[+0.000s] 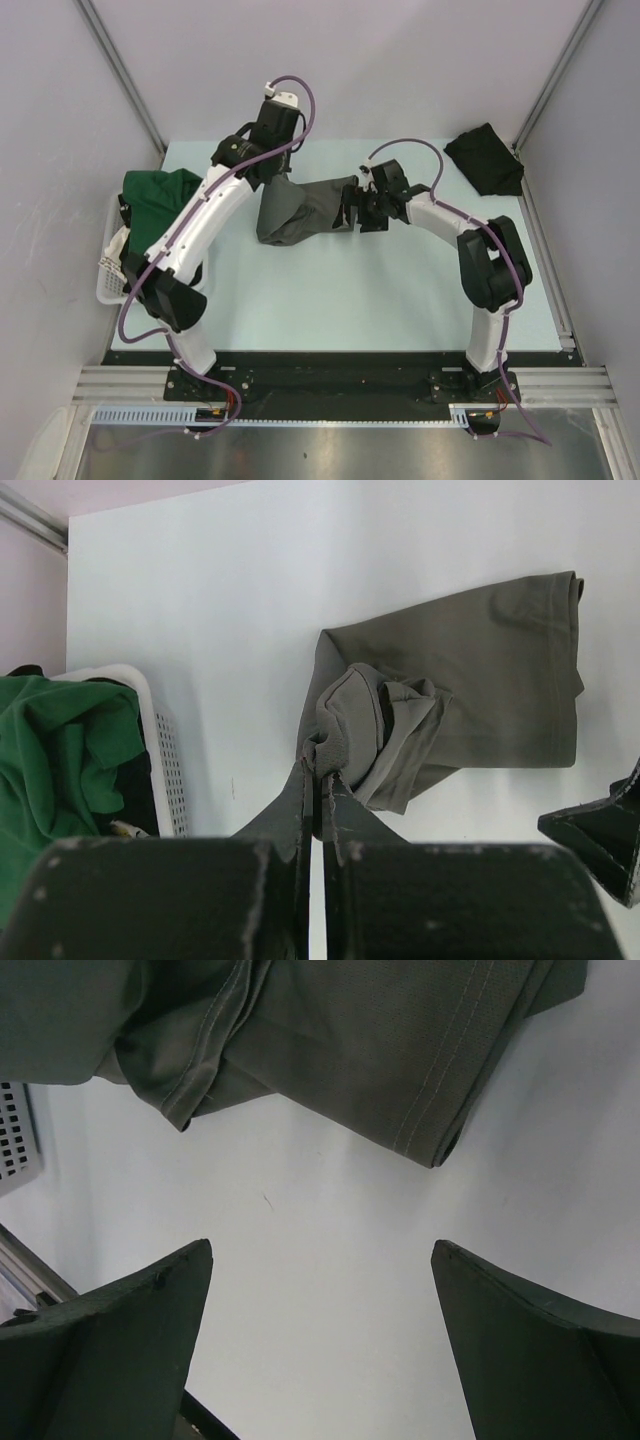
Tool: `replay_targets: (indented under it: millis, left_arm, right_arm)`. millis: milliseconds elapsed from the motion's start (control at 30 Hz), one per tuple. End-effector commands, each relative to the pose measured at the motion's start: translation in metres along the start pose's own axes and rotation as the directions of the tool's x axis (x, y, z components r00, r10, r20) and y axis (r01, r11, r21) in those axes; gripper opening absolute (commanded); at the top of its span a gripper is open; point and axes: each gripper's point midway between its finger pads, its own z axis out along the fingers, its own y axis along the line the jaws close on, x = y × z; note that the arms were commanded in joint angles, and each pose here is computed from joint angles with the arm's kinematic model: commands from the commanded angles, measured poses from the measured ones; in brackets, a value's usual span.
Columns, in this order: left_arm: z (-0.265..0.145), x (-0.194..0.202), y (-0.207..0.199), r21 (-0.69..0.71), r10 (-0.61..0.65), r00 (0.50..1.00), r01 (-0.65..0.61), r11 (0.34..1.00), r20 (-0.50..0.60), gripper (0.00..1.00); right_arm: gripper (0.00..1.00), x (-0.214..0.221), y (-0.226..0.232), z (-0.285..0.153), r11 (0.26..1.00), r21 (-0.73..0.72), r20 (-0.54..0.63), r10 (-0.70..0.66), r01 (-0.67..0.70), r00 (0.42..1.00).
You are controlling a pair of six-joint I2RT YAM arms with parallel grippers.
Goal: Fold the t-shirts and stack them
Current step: Flatten out the tshirt
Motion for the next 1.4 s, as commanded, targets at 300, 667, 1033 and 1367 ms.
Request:
replay_targets:
  millis: [300,667,1033,1367]
  left_arm:
    - [-0.029,0.007,0.018,-0.007,-0.035,0.999,0.035,0.999,0.011,0.0]
    - [-0.043,0.019,0.024,-0.018,-0.018,1.0,0.018,1.0,-0.01,0.0]
    - [-0.049,0.026,0.022,-0.01,-0.005,1.0,0.005,1.0,-0.031,0.0]
    - [-0.052,0.034,0.021,-0.007,0.01,0.999,-0.01,1.0,-0.045,0.0]
  right_arm:
    - [0.81,-0.009,0.008,0.017,0.992,-0.011,0.042,-0.129,0.129,0.991]
    - [0.8,-0.018,-0.016,0.03,0.98,0.089,0.082,-0.187,0.179,0.979]
    - [0.76,-0.026,-0.028,0.046,0.982,0.089,0.112,-0.175,0.166,0.978]
    - [0.53,-0.026,-0.038,0.059,0.987,0.072,0.117,-0.15,0.143,0.982]
